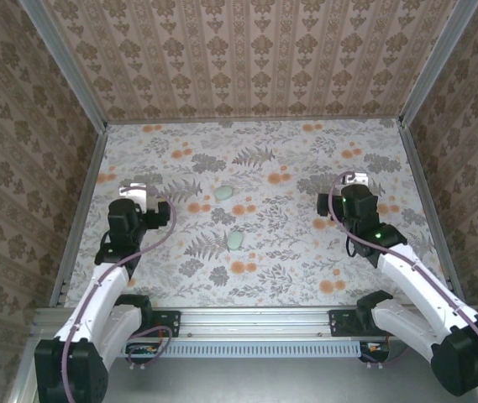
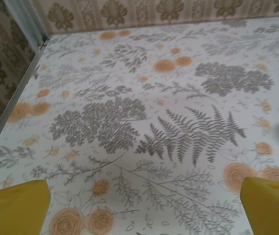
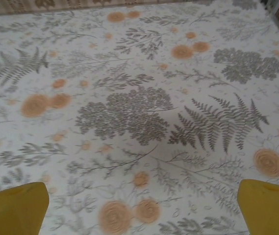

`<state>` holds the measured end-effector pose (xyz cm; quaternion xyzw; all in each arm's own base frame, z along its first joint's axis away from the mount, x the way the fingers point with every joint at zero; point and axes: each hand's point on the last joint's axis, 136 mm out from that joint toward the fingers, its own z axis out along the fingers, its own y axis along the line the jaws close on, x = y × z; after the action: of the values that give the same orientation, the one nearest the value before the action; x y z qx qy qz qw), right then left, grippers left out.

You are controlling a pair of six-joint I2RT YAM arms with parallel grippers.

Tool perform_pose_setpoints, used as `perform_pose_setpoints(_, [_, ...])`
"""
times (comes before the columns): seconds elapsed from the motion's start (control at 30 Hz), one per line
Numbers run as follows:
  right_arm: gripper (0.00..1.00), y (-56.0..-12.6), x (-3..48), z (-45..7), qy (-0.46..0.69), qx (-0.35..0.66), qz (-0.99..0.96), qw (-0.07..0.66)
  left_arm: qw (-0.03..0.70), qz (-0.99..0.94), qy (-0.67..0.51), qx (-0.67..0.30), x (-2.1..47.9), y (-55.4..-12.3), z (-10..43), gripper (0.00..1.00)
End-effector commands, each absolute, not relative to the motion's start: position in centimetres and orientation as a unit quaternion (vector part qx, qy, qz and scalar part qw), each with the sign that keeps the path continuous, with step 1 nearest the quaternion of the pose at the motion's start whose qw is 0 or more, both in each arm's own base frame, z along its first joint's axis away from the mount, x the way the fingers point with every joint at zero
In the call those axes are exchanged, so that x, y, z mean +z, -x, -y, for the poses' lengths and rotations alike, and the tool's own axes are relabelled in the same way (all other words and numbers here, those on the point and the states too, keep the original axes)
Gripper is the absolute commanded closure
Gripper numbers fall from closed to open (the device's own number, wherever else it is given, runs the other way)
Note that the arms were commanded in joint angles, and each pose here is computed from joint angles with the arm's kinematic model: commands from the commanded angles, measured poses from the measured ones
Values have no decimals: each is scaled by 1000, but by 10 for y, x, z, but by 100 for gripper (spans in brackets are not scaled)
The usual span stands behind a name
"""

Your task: Insert the wireless bluetooth earbuds into the charging case

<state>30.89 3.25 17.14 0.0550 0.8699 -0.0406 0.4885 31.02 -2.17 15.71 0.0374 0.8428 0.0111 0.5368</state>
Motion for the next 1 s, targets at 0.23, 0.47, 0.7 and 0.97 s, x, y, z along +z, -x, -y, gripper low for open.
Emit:
perform_pose_setpoints(0.23, [0,-338,171,-4,-45,-103,-791,602,564,-824,-9,56,139,-333,-6,0])
perform_pose_setpoints(0.47, [0,-342,152,9,-62,-88,-780,617,580,-812,-22,63,130,-344,-7,0])
perform_pose_setpoints(0.7, [0,-354,139,14,-60,-68,-775,625,600,-797,-49,48,127,-362,3,0])
perform_pose_setpoints(0.97, [0,-370,133,19,-69,-50,-766,637,605,-794,-52,29,115,-380,9,0])
